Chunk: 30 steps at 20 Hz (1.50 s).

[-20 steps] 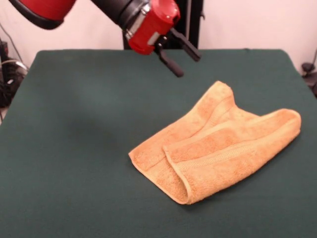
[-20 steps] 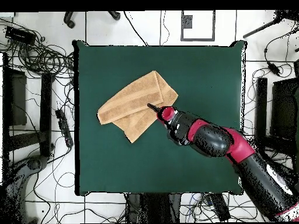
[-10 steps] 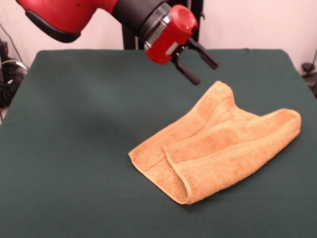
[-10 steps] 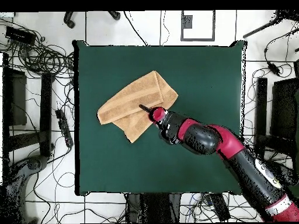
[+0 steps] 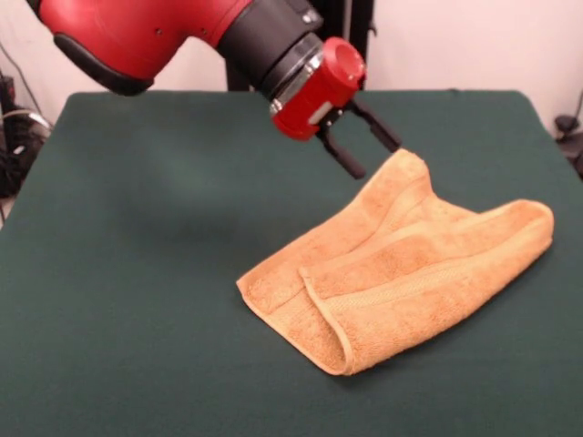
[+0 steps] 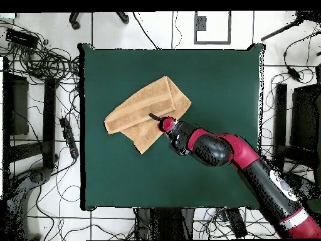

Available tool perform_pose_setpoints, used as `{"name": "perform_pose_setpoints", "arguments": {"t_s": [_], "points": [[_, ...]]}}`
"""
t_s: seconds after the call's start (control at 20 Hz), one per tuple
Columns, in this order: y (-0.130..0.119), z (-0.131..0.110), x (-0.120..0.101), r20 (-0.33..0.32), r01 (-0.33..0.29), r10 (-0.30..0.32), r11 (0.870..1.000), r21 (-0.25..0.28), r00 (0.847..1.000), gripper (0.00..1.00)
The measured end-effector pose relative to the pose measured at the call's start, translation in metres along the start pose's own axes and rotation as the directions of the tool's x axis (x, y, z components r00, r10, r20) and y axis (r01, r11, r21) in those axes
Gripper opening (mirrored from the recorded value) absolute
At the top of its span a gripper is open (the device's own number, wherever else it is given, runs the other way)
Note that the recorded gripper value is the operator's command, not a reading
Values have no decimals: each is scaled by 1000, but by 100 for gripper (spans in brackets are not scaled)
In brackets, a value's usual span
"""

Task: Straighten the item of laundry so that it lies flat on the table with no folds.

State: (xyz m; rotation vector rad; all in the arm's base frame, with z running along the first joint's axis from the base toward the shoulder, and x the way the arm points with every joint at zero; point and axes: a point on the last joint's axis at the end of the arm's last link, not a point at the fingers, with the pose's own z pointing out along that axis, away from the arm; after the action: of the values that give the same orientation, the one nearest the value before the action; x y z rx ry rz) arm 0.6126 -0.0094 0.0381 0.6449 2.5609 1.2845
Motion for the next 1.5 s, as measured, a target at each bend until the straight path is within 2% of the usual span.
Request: {"name": "perform_pose_setpoints", "arguments": {"t_s": [0.2, 0.35, 0.55, 0.6, 0.85, 1.1, 1.5], "points": [[-20, 4, 2, 15, 29, -30, 999, 34, 999, 100], [-36, 5, 6, 13, 62, -63, 995, 81, 998, 100], [-52, 4, 12, -7, 111, -111, 983, 150, 994, 100], [-57, 3, 14, -24, 131, -128, 975, 182, 991, 100], [-62, -3, 17, -75, 146, -132, 962, 232, 988, 100], [-60, -8, 18, -122, 141, -112, 956, 258, 986, 100], [-52, -1, 28, -146, 132, -99, 961, 242, 984, 100]]}}
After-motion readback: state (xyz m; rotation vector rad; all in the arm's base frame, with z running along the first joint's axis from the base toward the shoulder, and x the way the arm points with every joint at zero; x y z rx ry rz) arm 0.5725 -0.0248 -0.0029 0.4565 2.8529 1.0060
